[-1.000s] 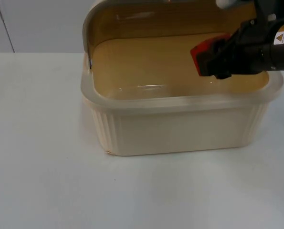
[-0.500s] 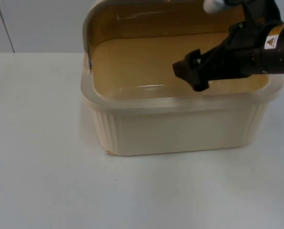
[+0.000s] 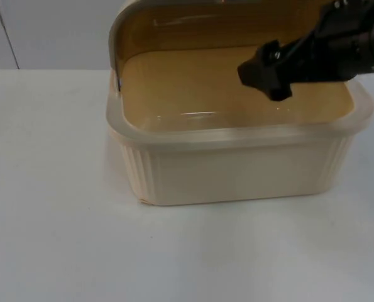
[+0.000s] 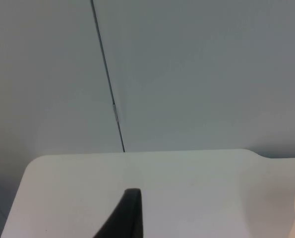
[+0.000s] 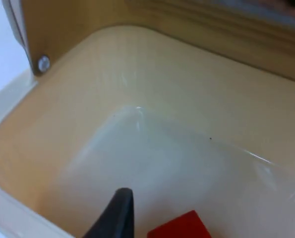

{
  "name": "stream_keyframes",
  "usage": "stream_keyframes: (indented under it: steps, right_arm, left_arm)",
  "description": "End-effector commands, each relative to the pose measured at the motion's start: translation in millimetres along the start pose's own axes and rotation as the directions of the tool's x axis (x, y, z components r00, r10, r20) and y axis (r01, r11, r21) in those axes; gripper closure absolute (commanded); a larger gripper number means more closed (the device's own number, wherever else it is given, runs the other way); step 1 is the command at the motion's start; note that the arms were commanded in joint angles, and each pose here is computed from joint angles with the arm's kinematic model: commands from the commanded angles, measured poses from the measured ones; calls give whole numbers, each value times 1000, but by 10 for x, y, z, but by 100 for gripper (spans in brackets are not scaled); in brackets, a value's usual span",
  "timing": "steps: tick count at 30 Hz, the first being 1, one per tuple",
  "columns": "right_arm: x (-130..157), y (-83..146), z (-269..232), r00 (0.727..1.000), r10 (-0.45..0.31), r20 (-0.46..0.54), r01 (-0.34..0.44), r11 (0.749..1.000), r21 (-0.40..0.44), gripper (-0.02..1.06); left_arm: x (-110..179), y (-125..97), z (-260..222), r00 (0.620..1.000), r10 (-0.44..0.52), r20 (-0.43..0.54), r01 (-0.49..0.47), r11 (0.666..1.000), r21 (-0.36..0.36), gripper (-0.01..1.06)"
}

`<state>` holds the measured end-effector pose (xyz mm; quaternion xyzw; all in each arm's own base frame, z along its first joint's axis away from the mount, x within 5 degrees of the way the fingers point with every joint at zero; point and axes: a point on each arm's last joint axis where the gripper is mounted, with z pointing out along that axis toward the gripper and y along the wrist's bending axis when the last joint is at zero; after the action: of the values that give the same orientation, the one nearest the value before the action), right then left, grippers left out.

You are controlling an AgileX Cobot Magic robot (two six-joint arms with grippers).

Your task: Open the box lid with the left hand, place the block into the box with the right hand, then close the box lid with the left hand.

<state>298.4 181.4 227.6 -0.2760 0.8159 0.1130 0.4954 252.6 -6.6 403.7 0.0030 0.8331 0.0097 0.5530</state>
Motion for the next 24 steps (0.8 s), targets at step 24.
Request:
stream_keyframes:
  steps: [24]
  right_arm:
    - [-768, -100, -1825, 931, 118, 344, -129, 992, 8, -1]
  left_arm:
    - [-2, -15, -16, 1000, -4, 7, 4, 1000, 6, 1]
